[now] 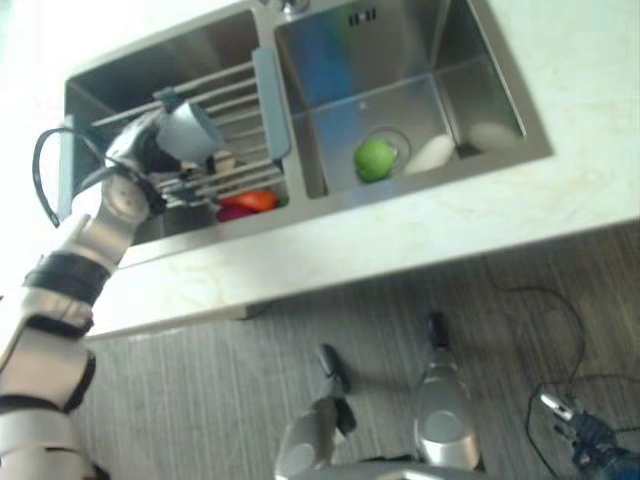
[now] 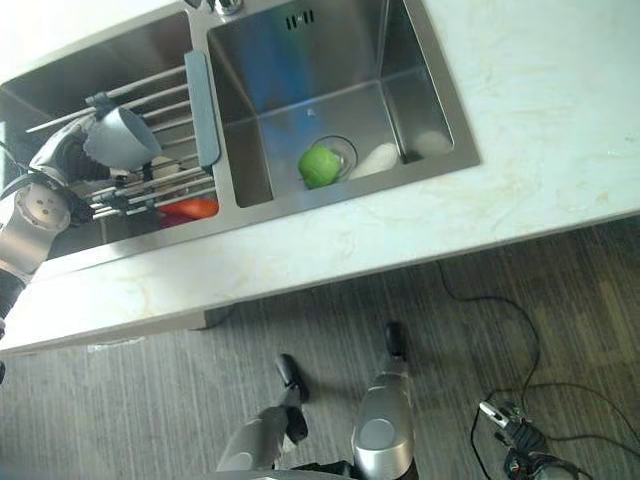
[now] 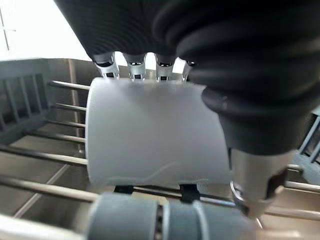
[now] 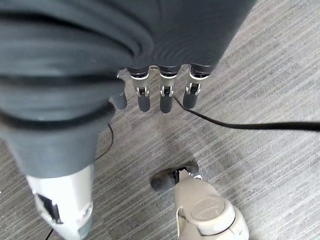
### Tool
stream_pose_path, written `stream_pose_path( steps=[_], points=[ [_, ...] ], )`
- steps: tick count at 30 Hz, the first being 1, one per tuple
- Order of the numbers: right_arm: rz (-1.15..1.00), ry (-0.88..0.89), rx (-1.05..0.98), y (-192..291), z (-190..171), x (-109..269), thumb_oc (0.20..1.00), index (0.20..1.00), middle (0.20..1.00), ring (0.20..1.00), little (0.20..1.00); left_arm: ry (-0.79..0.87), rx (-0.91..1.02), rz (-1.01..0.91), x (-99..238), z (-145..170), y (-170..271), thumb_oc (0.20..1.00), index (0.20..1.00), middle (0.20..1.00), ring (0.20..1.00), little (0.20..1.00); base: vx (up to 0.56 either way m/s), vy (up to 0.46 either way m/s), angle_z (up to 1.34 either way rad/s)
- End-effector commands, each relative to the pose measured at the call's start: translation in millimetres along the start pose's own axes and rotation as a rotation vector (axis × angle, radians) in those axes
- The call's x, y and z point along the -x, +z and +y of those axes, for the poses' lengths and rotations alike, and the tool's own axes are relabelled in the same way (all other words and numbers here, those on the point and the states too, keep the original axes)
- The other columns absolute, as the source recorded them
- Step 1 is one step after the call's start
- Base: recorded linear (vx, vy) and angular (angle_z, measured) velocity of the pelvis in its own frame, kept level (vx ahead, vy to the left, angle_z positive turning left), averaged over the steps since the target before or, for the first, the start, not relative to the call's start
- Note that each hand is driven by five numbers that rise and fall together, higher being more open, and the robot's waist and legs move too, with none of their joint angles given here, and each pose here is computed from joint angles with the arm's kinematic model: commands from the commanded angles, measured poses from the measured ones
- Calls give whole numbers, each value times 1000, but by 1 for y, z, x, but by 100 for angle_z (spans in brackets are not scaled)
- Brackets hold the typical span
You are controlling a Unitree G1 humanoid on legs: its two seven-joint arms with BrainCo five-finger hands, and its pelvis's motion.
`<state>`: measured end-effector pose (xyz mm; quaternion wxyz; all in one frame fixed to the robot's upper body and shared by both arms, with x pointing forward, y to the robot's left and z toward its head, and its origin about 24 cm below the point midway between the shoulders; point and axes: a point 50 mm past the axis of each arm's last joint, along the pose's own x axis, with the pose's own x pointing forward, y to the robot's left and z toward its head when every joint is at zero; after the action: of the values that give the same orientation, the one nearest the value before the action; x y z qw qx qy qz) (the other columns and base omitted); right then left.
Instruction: Place the dishes in the dishwasher.
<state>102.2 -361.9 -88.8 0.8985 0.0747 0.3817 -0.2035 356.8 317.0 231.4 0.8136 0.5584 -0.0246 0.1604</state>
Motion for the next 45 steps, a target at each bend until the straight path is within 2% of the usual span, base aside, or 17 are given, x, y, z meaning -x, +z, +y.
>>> stream_pose_path(
  steps=[1,16,17,18,19,25,33,40,45],
  points=[
    [-46,-25,11,8,-10,5,1000,1000,1000,1000,1000,122,-30,73,-4,31,-15,1000,1000,1000,1000,1000,-41,-11,1],
    [-88,18,23,19,2,-1,1000,1000,1000,1000,1000,46,-46,80,-11,27,-8,1000,1000,1000,1000,1000,-4,0,0],
    [-94,21,23,21,2,-1,1000,1000,1000,1000,1000,6,-74,82,-12,25,-7,473,473,473,473,473,0,0,0],
    [-98,24,22,22,3,-2,1000,1000,1000,1000,1000,-20,-95,82,-12,23,-7,247,247,247,247,247,0,0,0],
    [-103,27,24,24,3,-2,1000,1000,1000,1000,1000,-42,-100,86,-12,22,-7,200,200,200,200,200,-25,3,5],
    [-126,28,22,32,0,-2,1000,1000,1000,1000,1000,-209,-116,106,-10,12,-14,200,200,200,200,200,-4,1,1],
    [-138,32,28,34,-4,0,1000,1000,1000,1000,1000,-220,-38,93,-8,15,-18,200,200,200,200,200,0,0,0],
    [-114,21,20,22,-6,4,1000,1000,1000,1000,1000,-100,-26,-31,-5,28,-8,200,200,200,200,200,0,0,0],
    [-85,18,8,7,-3,6,1000,1000,1000,1000,1000,104,-76,-159,0,51,10,200,200,200,200,200,8,-47,3]
  ],
)
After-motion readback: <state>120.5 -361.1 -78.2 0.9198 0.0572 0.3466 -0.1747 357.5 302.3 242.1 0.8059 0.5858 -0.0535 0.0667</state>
